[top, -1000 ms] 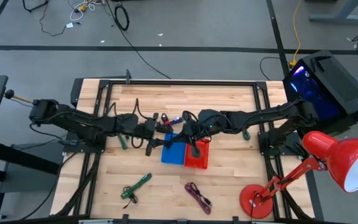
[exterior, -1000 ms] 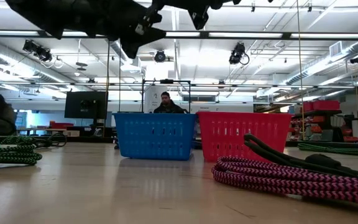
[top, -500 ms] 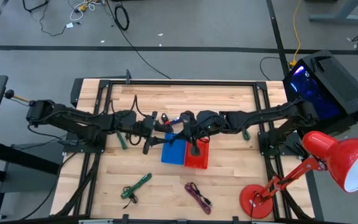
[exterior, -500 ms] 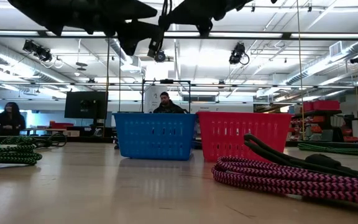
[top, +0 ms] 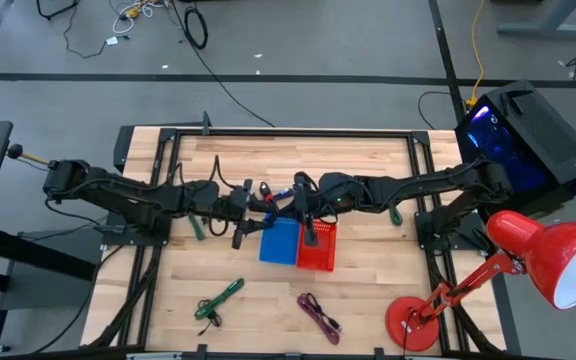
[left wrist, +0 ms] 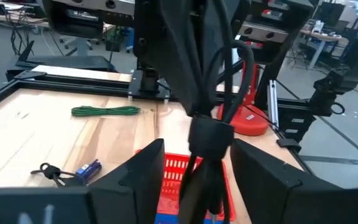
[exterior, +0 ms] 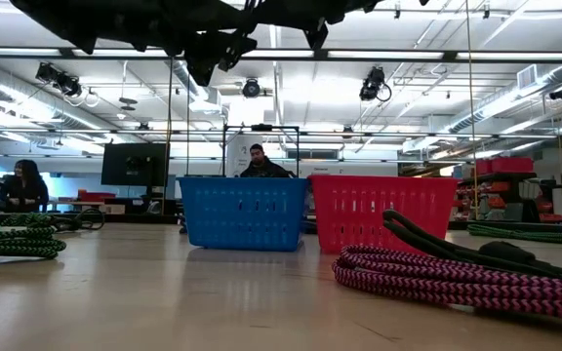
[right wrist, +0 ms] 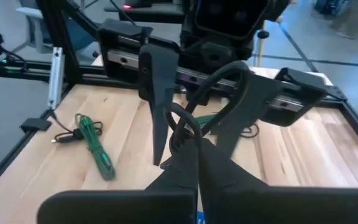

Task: Pick & Place USB Port
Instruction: Put the black USB cable into the blue basket

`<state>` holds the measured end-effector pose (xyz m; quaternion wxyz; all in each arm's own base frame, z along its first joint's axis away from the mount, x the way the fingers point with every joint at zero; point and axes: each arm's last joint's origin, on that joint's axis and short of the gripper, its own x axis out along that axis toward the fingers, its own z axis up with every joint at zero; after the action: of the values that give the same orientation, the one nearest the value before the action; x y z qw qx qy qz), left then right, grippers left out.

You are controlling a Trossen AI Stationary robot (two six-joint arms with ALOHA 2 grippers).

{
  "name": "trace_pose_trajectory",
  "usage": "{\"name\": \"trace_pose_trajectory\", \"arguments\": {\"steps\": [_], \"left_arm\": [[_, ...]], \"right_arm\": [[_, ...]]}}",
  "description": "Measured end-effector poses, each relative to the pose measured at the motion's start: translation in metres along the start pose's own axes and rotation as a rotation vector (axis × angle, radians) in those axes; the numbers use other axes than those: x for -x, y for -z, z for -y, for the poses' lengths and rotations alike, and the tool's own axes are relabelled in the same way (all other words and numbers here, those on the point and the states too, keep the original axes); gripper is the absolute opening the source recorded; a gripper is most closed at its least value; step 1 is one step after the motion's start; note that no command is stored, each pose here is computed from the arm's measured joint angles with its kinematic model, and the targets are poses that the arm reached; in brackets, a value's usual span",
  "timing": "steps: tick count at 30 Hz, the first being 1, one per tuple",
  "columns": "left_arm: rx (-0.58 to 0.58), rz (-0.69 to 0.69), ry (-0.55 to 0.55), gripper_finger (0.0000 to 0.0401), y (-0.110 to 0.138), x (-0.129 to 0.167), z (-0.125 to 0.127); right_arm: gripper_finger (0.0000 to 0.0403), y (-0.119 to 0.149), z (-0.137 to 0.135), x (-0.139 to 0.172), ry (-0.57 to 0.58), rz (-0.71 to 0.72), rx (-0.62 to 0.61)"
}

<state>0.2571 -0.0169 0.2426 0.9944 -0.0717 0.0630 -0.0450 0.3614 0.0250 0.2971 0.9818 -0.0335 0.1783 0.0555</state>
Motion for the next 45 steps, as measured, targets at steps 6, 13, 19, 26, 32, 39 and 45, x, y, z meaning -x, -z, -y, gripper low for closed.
{"name": "trace_pose_trajectory", "arguments": {"steps": [6, 13, 19, 26, 32, 39, 45], "left_arm": [[0.003, -0.007, -0.019, 0.0048, 0.001, 0.0, -0.001], [0.07, -0.029, -0.089, 0.0039, 0.004, 0.0, -0.003], [0.175, -0.113, -0.16, 0.0039, 0.015, 0.001, 0.003], [0.299, -0.181, -0.235, 0.0039, 0.031, 0.0, 0.022], [0.455, -0.176, -0.331, 0.0039, 0.057, -0.014, 0.041], [0.631, -0.18, -0.495, 0.0039, 0.094, -0.042, 0.042], [0.583, -0.246, -0.508, 0.0039, 0.083, -0.077, 0.039]], "right_arm": [[0.0, 0.0, 0.0, 0.0, 0.005, -0.002, -0.001], [0.0014, 0.002, 0.002, 0.0, 0.025, -0.02, 0.011], [0.0036, -0.002, 0.017, 0.013, 0.195, -0.043, 0.07], [0.0054, -0.006, 0.046, 0.044, 0.324, -0.108, 0.043], [0.0061, -0.005, 0.068, 0.072, 0.481, -0.185, 0.015], [0.0061, -0.005, 0.077, 0.085, 0.505, -0.204, -0.001], [0.0062, -0.001, 0.077, 0.086, 0.5, -0.251, 0.001]]}}
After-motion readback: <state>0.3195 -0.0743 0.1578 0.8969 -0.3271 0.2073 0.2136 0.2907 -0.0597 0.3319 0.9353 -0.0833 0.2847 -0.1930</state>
